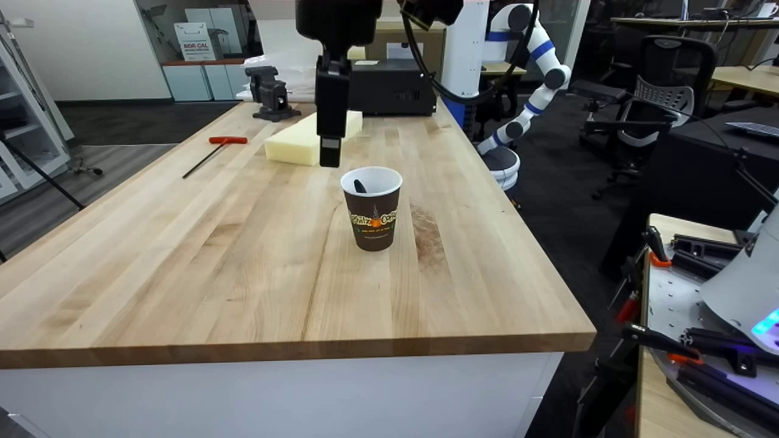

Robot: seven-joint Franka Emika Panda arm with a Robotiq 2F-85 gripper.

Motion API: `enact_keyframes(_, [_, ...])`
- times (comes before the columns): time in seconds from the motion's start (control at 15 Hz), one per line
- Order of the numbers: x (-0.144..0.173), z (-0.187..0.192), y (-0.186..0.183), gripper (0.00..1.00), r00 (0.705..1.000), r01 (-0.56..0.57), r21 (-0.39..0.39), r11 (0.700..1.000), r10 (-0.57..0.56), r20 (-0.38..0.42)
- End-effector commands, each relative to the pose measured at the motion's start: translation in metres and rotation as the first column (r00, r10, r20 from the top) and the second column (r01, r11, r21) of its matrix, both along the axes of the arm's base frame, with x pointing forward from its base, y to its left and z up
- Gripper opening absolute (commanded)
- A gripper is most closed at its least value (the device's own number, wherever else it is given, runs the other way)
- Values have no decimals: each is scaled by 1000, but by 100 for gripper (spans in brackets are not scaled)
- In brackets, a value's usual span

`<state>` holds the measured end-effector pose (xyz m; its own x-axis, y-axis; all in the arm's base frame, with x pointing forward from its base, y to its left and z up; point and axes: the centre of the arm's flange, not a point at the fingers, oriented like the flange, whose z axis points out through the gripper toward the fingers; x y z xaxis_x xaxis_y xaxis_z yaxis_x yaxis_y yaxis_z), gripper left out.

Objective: Put the pen in the cup

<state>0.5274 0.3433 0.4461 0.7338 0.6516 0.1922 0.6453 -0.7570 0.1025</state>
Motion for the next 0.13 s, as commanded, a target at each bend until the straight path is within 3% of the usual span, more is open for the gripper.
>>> enact_keyframes(0.0, [0,3,1,85,999,2,27,1000,-3,34])
enact_keyframes(0.07, [-2,5,2,92,998,4,45,999,-7,57])
